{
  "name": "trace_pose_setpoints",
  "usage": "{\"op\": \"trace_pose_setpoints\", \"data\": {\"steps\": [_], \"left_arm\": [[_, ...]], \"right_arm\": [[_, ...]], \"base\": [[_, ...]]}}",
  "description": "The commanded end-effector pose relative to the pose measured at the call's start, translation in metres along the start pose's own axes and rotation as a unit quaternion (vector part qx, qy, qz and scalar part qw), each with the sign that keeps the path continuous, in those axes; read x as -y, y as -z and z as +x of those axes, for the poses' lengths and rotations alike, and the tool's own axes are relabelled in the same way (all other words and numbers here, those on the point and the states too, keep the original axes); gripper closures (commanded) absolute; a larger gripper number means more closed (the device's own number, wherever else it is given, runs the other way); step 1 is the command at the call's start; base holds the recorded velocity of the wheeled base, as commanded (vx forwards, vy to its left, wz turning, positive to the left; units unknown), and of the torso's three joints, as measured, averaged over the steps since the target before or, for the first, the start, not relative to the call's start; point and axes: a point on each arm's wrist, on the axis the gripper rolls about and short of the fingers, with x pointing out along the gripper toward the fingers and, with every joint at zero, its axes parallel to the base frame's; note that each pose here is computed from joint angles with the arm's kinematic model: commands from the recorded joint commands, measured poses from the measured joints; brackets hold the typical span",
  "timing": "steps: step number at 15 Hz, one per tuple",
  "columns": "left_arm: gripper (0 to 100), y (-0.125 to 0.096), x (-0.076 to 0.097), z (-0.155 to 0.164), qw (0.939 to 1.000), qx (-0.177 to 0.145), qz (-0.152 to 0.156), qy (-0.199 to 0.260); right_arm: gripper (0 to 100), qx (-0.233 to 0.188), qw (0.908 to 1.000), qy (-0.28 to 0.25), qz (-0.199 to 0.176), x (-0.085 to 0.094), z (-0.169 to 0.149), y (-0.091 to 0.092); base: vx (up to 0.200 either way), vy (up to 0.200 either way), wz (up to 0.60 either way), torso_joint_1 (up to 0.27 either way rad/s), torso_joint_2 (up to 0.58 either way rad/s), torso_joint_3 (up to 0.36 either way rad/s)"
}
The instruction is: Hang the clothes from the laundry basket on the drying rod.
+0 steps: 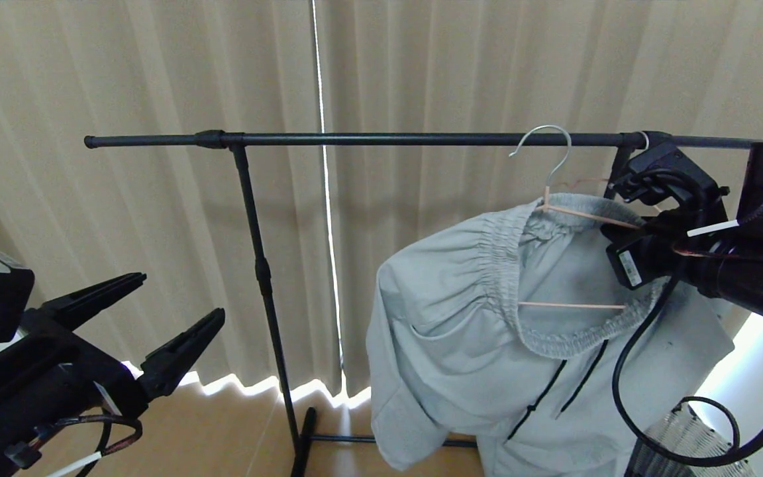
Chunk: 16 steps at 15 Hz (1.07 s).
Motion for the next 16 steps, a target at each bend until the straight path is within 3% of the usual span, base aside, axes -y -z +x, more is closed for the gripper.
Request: {"op": "trace_pose_setpoints", "data": {"steps": [1, 8, 11, 12, 16], "left_arm": [[0, 0.0, 0.0, 0.002, 1.0, -0.001, 0.0, 0.0], [0, 0.001, 0.0, 0.0, 1.0, -0.003, 0.004, 0.001], [0, 0.002, 0.001, 0.0, 1.0, -0.002, 0.003, 0.003], [0, 0.001, 0.0, 0.001, 1.0, -0.002, 0.001, 0.002], [0, 0.007, 0.001, 0.007, 0.9998, -0.02, 0.0, 0.005]], "right_arm": [[100, -0.001, 1.0, -0.001, -0.001, -0.001, 0.002, 0.0], [100, -0.003, 1.0, -0.002, 0.0, -0.003, 0.007, -0.001], [100, -0.003, 0.9996, -0.01, 0.028, -0.01, 0.02, -0.007], [100, -0.001, 0.998, -0.021, 0.059, -0.02, 0.026, -0.012], [100, -0.016, 0.9978, 0.012, 0.063, -0.029, 0.044, -0.02]], "base": [[0.2, 0.0, 0.0, -0.002, 0.01, 0.002], [0.2, 0.0, 0.0, 0.004, 0.0, 0.001], [0.0, 0.0, 0.0, 0.0, 0.0, 0.0], [0.0, 0.0, 0.0, 0.0, 0.0, 0.0], [0.0, 0.0, 0.0, 0.0, 0.0, 0.0]]}}
